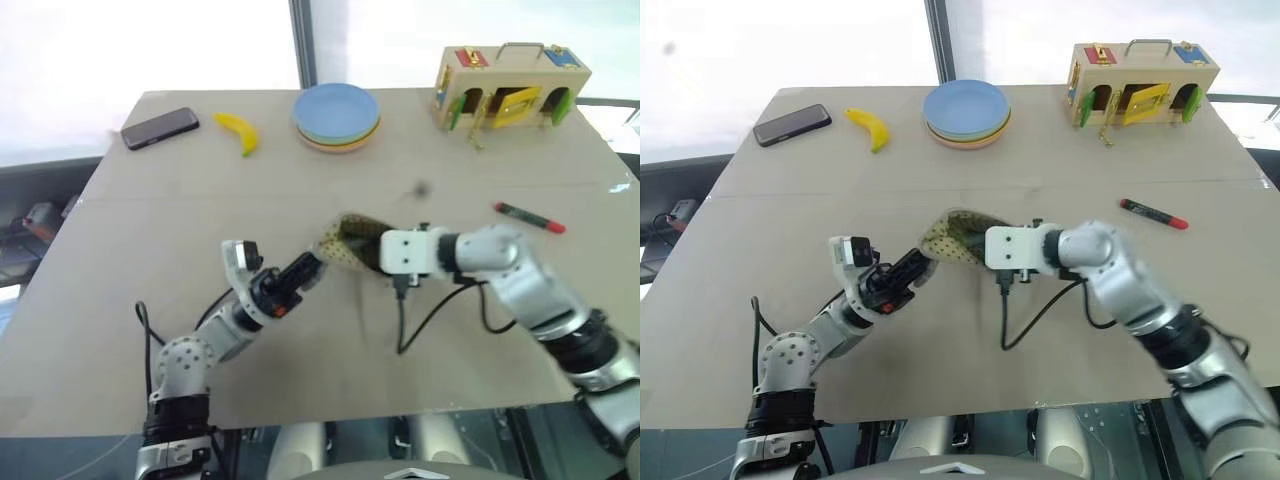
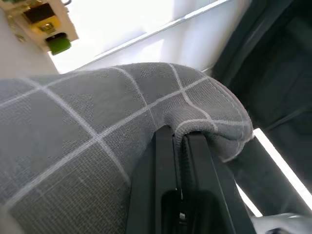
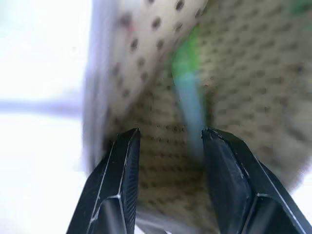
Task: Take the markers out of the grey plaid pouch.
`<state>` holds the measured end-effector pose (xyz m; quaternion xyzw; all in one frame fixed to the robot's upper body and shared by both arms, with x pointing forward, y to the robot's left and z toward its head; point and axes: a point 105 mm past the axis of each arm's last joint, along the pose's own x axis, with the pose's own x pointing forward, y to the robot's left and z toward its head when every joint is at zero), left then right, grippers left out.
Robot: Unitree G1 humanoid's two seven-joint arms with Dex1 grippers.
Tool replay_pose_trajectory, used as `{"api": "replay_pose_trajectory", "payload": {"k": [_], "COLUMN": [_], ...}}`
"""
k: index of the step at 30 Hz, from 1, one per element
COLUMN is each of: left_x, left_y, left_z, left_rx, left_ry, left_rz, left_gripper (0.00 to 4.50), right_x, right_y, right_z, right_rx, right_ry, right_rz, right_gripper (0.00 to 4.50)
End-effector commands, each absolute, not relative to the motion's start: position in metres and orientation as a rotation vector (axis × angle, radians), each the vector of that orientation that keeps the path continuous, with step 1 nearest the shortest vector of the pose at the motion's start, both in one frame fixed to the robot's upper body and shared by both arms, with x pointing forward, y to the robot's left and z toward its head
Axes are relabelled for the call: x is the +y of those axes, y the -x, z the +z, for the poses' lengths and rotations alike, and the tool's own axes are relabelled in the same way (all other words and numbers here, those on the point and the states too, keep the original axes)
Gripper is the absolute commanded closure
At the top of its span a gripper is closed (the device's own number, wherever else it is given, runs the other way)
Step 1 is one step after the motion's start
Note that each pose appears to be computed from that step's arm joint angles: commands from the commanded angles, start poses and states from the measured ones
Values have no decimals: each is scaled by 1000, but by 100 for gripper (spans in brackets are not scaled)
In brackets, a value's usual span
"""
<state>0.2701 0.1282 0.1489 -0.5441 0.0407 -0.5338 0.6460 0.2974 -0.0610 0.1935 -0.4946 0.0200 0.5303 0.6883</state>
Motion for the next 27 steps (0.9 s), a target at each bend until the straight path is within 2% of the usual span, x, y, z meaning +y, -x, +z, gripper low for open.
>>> {"api": "replay_pose_trajectory", "payload": {"k": [1, 4, 8, 10, 13, 22, 27], "left_x": [136, 131, 129, 130, 132, 129, 125], "left_y": [-275, -278, -278, -279, -278, -271, -267], "left_z": [150, 126, 115, 114, 114, 116, 120], "left_rx": [82, 172, 185, 175, 168, 165, 158], "left_ry": [1241, 1099, 1028, 1023, 1019, 1031, 1037], "left_rz": [-1180, -1123, -1111, -1099, -1094, -1109, -1132], "left_gripper": [450, 450, 450, 450, 450, 450, 450], "right_x": [-66, -64, -51, -41, -25, -21, -27], "right_y": [-284, -283, -290, -290, -291, -332, -341], "right_z": [212, 211, 184, 167, 162, 145, 112], "right_rx": [82, 112, 131, 133, 96, -13, 74], "right_ry": [1132, 1143, 1147, 1147, 1106, 1310, 1371], "right_rz": [1206, 1212, 1235, 1264, 1274, 1113, 1086], "right_gripper": [246, 246, 246, 246, 246, 246, 246]}}
